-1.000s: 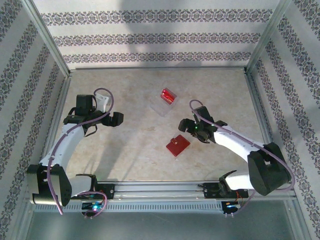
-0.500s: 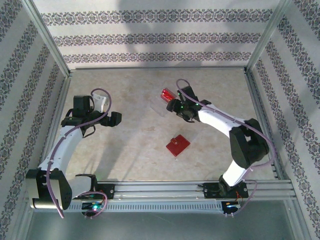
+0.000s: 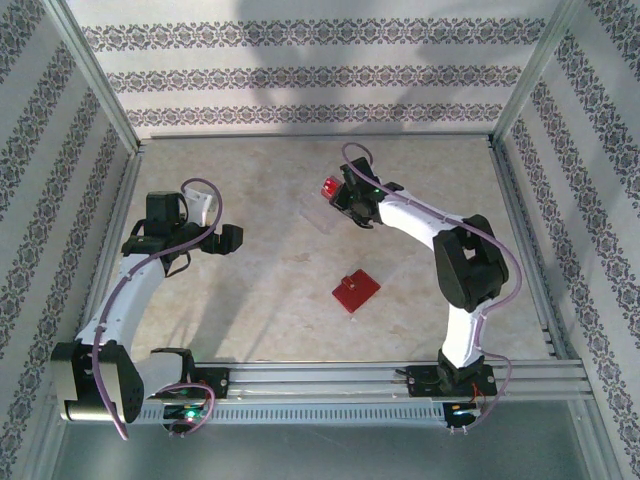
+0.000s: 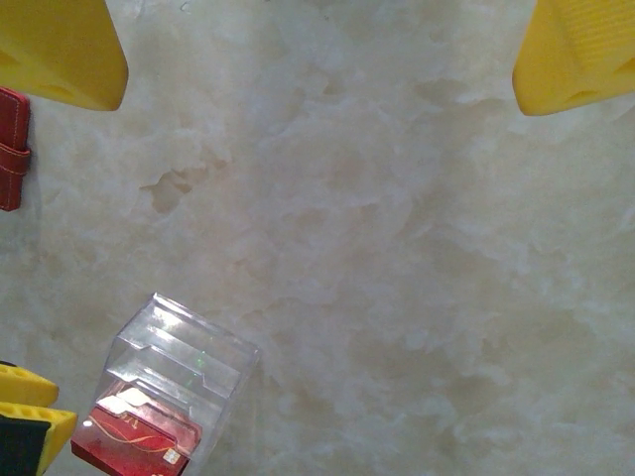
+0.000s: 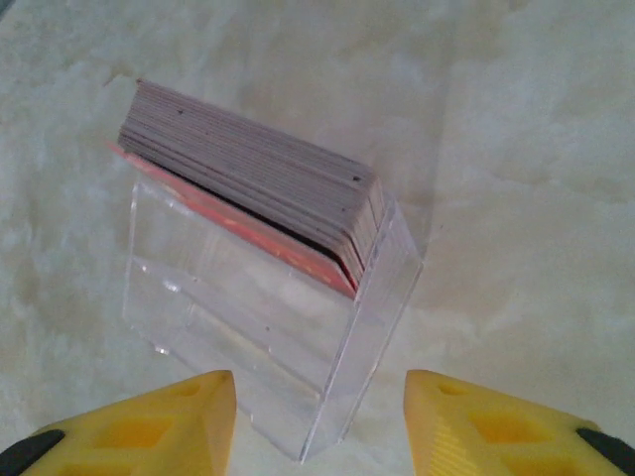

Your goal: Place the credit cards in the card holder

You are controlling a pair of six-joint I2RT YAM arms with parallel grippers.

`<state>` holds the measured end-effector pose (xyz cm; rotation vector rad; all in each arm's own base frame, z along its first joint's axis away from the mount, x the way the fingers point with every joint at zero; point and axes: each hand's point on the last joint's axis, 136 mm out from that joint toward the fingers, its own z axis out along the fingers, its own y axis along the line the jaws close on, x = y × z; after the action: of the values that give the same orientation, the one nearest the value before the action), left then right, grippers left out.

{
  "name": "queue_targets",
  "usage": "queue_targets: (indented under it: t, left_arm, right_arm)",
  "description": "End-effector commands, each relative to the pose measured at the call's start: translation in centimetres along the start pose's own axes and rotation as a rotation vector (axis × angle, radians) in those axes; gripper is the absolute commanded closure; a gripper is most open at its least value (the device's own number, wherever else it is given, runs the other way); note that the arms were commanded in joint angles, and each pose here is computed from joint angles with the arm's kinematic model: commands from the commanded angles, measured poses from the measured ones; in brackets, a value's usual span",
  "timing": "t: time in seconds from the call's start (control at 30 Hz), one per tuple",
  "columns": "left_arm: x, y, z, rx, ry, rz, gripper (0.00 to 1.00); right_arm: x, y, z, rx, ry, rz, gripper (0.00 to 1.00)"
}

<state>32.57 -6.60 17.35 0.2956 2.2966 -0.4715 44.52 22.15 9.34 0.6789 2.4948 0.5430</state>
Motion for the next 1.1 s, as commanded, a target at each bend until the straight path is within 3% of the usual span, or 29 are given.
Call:
queue_targets:
  t: [0.0, 0.53, 1.07]
  left_arm:
    - [-0.7, 0.0, -0.5, 0.003, -0.044, 0.003, 0.00]
    - [-0.5, 0.0, -0.5, 0.002, -0.037, 0.003, 0.00]
    - [-0.4, 0.1, -0.5, -0.002, -0.030, 0.002, 0.00]
  right_arm:
    - [-0.6, -0.9, 1.0, 0.050, -0.012, 0.014, 0.56]
    - [0.3, -3.2, 3.2, 0.114, 0.033, 0.016, 0.76]
    - [-1.7, -7.2, -0.8, 0.192, -0.004, -0.016, 1.00]
